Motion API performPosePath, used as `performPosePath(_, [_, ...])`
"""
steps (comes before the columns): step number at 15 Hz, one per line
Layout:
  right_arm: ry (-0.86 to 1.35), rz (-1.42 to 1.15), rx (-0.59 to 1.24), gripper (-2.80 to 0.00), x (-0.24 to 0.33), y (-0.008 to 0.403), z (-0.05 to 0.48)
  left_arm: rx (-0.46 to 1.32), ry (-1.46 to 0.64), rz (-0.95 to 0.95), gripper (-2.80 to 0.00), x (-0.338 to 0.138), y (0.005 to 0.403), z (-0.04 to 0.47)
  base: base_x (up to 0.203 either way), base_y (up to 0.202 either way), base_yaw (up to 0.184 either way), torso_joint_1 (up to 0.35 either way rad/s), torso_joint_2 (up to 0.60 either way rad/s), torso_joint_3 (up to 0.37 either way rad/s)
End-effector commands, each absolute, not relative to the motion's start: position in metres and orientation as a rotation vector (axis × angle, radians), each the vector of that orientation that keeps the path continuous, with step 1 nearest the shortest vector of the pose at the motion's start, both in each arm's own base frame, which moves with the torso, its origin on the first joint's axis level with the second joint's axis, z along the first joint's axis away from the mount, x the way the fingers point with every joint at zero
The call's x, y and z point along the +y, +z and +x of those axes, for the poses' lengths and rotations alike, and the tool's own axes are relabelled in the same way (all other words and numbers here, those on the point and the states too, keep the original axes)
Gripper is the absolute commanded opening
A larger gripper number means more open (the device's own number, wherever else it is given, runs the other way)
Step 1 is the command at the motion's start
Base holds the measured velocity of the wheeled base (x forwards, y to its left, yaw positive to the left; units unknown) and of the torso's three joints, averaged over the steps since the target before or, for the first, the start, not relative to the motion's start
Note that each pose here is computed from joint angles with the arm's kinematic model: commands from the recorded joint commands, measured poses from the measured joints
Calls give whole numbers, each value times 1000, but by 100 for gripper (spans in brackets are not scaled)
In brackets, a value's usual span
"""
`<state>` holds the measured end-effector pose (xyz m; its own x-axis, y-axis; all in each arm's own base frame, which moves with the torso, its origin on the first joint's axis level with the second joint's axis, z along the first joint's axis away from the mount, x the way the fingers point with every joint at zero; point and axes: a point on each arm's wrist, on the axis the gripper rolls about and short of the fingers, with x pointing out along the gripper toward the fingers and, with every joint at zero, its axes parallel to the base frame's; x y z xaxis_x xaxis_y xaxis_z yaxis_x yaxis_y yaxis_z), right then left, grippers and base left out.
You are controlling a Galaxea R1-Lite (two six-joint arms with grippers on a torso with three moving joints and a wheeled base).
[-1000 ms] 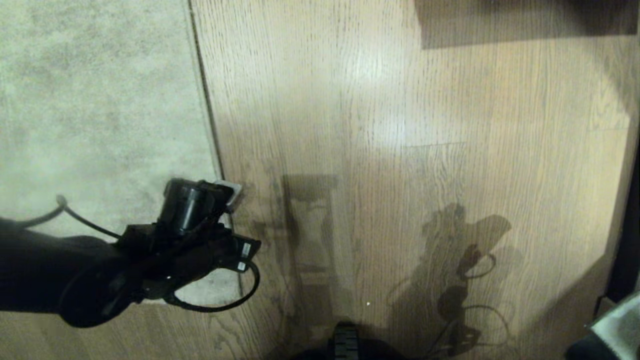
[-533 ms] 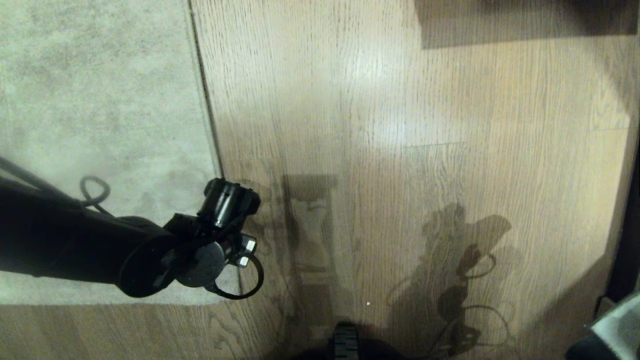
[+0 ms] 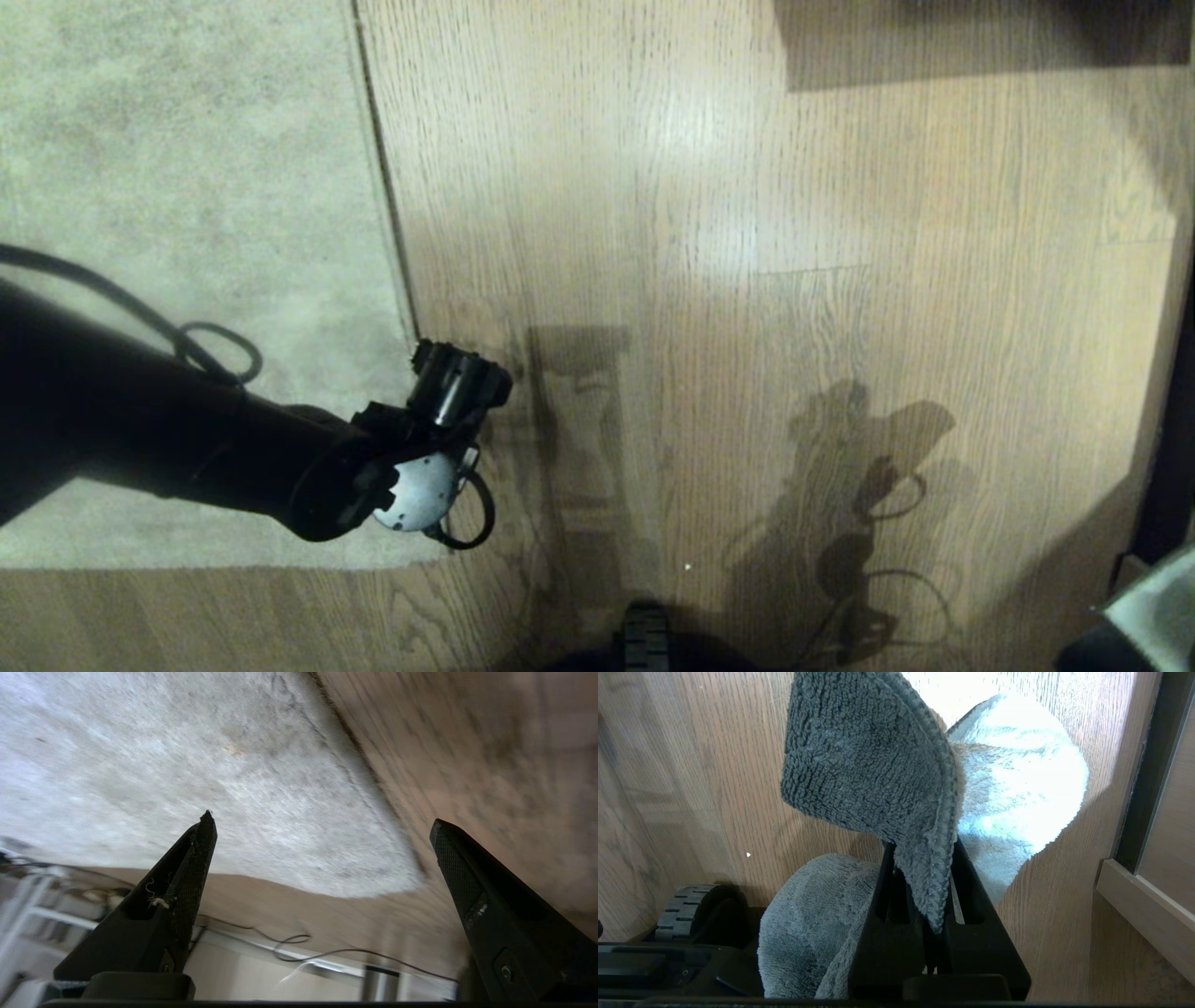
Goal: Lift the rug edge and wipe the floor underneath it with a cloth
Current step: Lift up the carpet
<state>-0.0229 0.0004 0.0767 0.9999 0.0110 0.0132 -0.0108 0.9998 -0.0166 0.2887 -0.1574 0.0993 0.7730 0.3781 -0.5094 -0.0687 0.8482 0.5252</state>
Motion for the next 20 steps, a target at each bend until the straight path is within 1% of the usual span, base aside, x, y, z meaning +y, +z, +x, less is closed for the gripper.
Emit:
performPosePath(1, [12,-17,-12,-280,0,77,-23,629,309,563,0,-163,91,300,0,0,0,0,0,0])
performPosePath(4, [11,-17,-12,-280,0,77,-23,580,373,599,0,-171,86,318,0,0,0,0,0,0])
performPosePath(7, [12,-17,-12,-280,0,77,-23,560,393,600,0,-175,79,329,0,0,0,0,0,0])
performPosePath(12, [12,-17,-12,-280,0,77,-23,569,436,629,0,-166,79,330,0,0,0,0,0,0])
performPosePath(20, [12,-17,-12,-280,0,77,-23,564,483,604,0,-147,89,333,0,0,0,0,0,0])
